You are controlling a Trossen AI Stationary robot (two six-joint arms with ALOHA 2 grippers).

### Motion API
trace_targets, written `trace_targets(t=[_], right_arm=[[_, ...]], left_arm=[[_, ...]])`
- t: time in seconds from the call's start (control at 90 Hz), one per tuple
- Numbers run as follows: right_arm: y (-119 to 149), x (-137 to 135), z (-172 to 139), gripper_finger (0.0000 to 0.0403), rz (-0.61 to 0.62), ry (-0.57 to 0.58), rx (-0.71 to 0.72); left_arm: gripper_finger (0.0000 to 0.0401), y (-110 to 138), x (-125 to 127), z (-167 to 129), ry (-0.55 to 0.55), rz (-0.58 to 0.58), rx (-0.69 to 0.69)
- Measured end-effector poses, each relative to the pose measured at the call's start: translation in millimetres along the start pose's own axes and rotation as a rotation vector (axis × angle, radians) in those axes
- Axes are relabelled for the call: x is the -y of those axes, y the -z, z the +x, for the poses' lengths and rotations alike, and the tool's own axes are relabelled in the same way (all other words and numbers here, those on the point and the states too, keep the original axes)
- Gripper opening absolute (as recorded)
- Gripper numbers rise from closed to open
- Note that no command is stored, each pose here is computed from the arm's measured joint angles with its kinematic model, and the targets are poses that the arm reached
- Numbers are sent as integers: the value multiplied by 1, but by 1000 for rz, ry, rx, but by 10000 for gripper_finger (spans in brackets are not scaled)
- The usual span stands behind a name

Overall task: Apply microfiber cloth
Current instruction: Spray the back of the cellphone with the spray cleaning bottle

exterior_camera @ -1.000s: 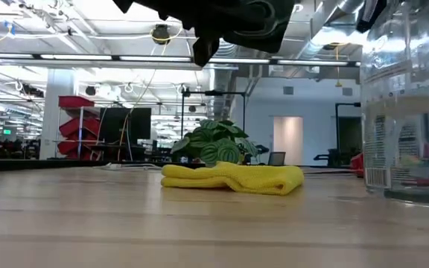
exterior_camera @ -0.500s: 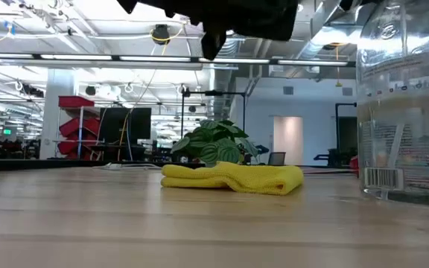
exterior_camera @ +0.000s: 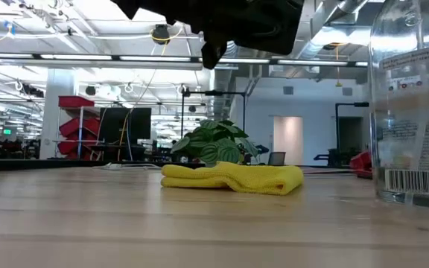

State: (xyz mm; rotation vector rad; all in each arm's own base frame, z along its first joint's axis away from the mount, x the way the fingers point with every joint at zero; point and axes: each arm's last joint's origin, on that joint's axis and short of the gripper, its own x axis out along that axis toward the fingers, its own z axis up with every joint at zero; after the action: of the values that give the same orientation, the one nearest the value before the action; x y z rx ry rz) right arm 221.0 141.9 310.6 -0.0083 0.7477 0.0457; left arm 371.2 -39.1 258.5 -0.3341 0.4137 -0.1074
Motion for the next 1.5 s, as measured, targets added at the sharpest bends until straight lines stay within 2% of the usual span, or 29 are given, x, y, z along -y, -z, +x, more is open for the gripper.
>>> trace_targets(t=[0.233, 0.411, 0.6, 0.7, 0.833, 1.067, 1.111, 1.289, 1.5], right_arm=[[-3, 2, -24, 324, 98, 7, -125], [2, -11, -27, 324, 123, -104, -180], [1, -18, -28, 324, 239, -131, -162], [-3, -20, -28, 324, 265, -183, -151], [-2, -21, -29, 324, 230, -204, -158], [-10, -16, -32, 324, 16, -217, -114], [-11, -13, -31, 324, 6, -222, -127], [-6, -7, -29, 324, 163, -334, -305], [-14, -21, -32, 323, 279, -460, -254]], left_arm=[[4, 0, 0, 0, -1, -2, -2], [4, 0, 0, 0, -1, -2, -2], [4, 0, 0, 0, -1, -2, -3], [4, 0, 0, 0, -1, -2, -3], [4, 0, 0, 0, -1, -2, -3], [4, 2, 0, 0, 9, -3, -26], [4, 2, 0, 0, 9, -4, -27], [4, 3, 3, 0, 16, -10, -31], [4, 4, 5, 0, 21, -3, -33]])
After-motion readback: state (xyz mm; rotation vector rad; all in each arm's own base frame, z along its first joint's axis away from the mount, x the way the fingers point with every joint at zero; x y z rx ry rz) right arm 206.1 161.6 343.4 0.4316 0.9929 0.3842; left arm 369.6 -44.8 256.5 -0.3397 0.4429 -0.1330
